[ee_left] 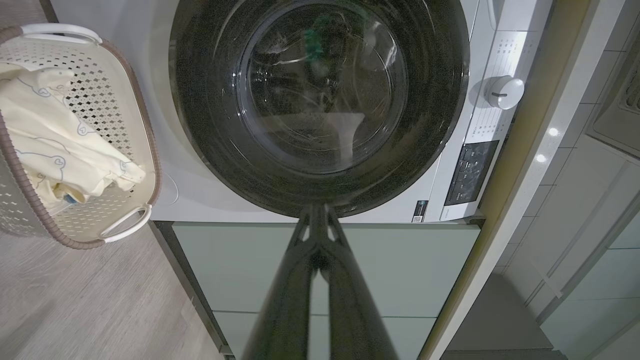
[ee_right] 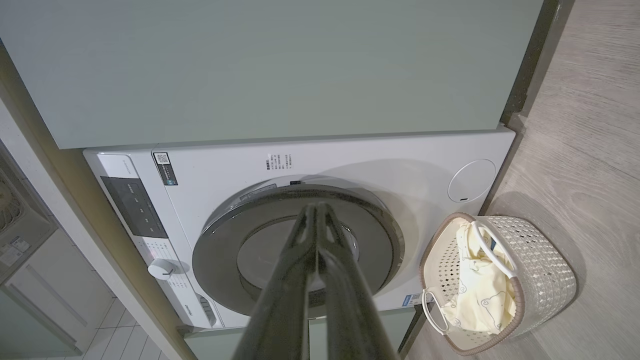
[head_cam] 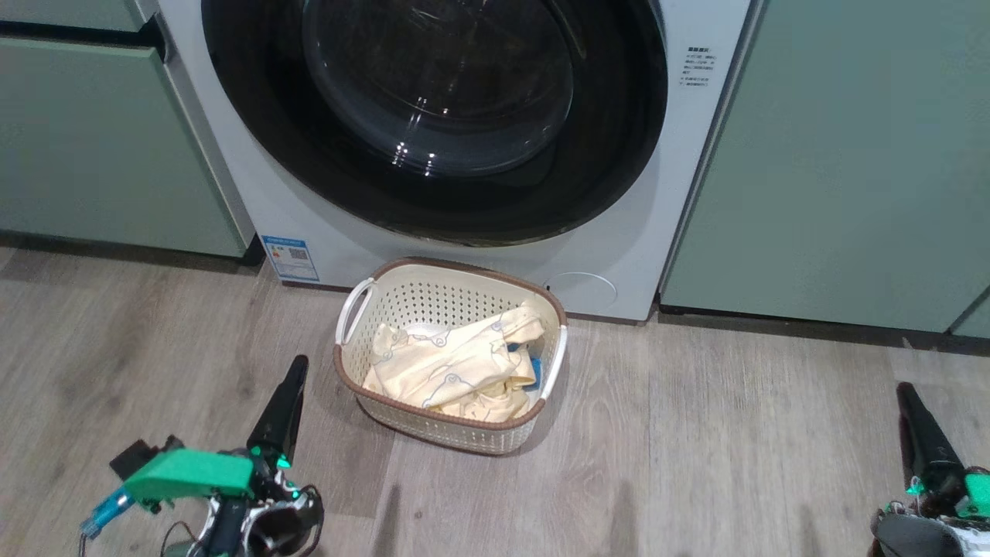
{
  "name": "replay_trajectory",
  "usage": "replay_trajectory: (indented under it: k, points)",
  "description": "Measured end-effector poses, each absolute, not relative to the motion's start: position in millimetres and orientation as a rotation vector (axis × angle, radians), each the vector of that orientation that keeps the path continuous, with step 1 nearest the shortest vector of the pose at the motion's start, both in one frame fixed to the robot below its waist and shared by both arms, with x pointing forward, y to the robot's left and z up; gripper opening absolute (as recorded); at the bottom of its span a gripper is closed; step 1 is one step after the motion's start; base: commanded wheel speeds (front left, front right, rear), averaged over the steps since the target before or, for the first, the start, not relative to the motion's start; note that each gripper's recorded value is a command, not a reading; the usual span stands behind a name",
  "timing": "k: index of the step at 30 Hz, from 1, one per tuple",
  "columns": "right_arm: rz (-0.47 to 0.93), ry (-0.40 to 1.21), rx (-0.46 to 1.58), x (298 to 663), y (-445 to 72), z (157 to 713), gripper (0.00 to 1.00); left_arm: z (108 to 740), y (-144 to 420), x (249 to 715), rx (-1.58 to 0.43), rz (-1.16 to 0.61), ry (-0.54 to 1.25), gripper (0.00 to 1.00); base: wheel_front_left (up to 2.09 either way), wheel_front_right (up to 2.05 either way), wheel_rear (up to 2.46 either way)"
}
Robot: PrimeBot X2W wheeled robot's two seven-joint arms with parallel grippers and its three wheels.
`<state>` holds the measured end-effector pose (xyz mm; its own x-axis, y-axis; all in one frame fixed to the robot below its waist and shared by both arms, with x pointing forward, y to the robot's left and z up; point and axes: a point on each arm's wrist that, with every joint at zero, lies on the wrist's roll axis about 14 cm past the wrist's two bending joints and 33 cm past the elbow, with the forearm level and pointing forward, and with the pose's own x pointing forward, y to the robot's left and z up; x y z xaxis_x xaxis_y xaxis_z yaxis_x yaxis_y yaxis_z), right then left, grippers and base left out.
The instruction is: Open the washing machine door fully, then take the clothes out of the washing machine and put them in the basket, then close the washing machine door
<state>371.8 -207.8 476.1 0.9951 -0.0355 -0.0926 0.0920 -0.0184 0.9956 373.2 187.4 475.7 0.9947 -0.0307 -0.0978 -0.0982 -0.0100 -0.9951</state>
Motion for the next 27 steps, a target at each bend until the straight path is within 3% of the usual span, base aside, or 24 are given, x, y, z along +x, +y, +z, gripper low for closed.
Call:
replay_trajectory:
  k: [27]
  points:
    - [-0.098, 0.047, 1.588, 371.7, -207.6, 476.1, 0.0, 475.7, 188.0, 373.2, -1.582, 0.055, 0.099, 0.0, 0.0, 0.0, 0.0]
